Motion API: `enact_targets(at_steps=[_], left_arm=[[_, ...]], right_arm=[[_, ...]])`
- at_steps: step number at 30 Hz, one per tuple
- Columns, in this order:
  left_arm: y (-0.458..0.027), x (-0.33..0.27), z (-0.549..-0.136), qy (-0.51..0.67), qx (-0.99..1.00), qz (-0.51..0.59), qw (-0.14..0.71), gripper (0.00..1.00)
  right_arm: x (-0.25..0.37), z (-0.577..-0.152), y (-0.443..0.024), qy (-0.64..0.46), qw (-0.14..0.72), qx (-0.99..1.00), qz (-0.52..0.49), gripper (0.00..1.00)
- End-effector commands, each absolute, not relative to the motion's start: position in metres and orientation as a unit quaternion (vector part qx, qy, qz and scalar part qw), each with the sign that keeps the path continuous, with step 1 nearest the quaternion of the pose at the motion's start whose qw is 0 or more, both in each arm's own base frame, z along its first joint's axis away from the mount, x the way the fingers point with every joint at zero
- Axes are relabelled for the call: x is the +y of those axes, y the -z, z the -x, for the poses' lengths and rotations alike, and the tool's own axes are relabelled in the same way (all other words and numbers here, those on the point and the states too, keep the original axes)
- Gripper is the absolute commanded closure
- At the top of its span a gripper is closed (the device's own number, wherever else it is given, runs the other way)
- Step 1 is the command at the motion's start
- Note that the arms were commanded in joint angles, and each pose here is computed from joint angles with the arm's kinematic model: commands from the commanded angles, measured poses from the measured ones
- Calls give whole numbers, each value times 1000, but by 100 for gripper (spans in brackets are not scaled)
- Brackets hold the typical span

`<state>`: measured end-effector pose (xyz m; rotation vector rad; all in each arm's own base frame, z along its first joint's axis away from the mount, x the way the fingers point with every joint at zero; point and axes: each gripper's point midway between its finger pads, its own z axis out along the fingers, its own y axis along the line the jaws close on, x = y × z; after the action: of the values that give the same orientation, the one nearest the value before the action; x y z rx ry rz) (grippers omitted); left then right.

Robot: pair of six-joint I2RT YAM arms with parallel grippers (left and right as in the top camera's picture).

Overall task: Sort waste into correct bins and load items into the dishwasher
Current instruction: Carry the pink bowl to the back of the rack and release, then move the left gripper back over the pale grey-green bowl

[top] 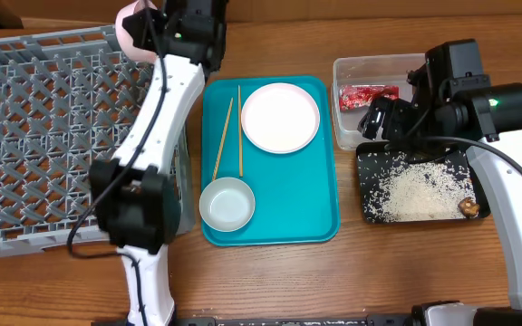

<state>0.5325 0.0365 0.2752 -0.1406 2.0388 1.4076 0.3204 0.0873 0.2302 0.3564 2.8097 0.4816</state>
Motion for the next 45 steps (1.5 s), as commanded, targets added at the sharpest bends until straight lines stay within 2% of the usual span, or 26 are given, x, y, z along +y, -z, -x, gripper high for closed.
enact_targets(at_steps=[1,11,18,37,42,43,45], left_arm=[[-265,62,-531,-610,745,57,264,96],[-240,109,-551,-571,777,54,260,96],[-228,103,-563,-541,794,32,274,96],[-192,93,-576,-550,797,-7,248,96],[-175,74,-572,-532,815,-62,220,96],[-163,66,-570,-512,829,-89,207,90],[-152,62,-568,-491,841,-110,196,91]], right_arm=[[85,-322,-236,-164,145,968,-124,0],[85,-322,-236,-164,145,968,-124,0],[85,-322,-236,-164,145,968,-124,0],[85,-322,-236,-164,145,968,-124,0],[85,-322,-236,-164,145,968,-124,0],[85,-322,-236,-164,145,968,-124,0],[85,-322,-236,-164,145,968,-124,0]])
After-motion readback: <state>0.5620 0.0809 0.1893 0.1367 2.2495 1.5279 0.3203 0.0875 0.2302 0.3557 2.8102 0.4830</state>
